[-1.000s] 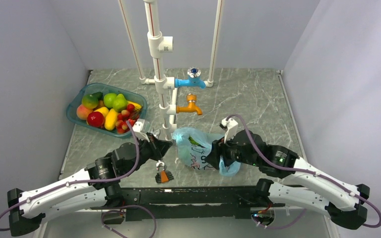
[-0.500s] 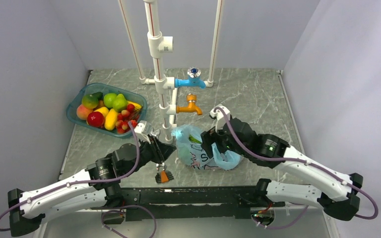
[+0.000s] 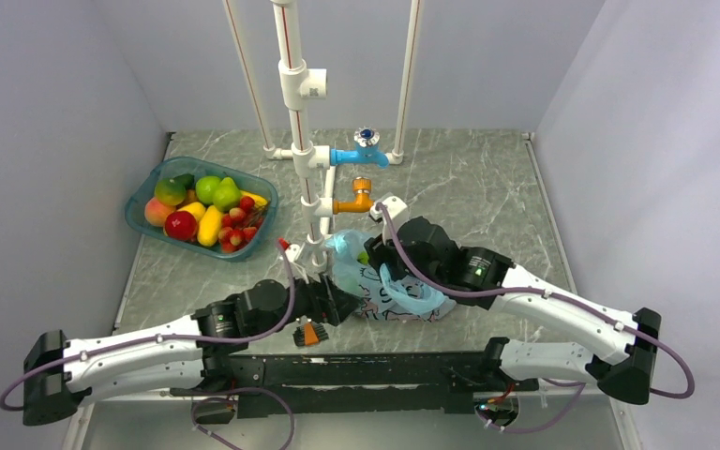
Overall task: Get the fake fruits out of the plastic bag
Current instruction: Adjust the plastic bag at the center of the board.
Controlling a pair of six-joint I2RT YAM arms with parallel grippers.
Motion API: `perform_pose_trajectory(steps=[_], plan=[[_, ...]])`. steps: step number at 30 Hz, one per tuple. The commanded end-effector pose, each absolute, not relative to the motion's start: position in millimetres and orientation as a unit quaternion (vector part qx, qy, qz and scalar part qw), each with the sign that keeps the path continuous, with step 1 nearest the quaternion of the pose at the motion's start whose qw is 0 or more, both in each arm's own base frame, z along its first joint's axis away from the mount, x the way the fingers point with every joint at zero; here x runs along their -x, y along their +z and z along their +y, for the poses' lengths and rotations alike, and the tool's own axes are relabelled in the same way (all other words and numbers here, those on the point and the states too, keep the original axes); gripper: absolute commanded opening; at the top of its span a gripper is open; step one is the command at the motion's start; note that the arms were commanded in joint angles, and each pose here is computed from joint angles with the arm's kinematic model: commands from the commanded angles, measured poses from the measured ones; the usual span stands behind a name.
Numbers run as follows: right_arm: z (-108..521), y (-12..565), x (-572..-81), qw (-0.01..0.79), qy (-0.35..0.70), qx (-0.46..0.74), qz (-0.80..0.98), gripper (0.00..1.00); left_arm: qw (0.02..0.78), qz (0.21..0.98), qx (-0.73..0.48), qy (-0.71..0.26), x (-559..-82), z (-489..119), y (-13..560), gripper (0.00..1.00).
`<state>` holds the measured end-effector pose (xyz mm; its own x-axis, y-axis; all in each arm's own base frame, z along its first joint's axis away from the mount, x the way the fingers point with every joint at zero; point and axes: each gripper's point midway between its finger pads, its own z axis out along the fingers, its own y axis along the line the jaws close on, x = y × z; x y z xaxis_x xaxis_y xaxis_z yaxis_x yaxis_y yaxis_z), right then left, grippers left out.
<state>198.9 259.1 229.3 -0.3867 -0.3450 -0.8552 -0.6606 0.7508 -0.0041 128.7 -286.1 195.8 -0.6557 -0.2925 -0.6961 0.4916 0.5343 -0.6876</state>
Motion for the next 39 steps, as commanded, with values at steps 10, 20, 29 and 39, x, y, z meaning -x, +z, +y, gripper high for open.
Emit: perform_pose_trajectory(steps=[10, 20, 29, 39], plan=[[271, 245, -186, 0.467, 0.233, 0.320, 0.791, 0.00, 0.430, 0.749, 0.026, -0.503, -154, -325, 235, 0.99], [270, 265, -157, 0.452, 0.313, 0.310, 0.776, 0.00, 0.449, 0.762, 0.128, -0.450, -181, -318, 233, 0.99], [228, 290, -171, 0.510, 0.260, 0.249, 0.781, 0.00, 0.475, 0.793, 0.144, -0.352, -192, -278, 197, 0.54], [210, 254, -131, 0.394, 0.261, 0.274, 0.838, 0.47, 0.503, 0.756, 0.041, -0.416, -187, -264, 214, 0.00]])
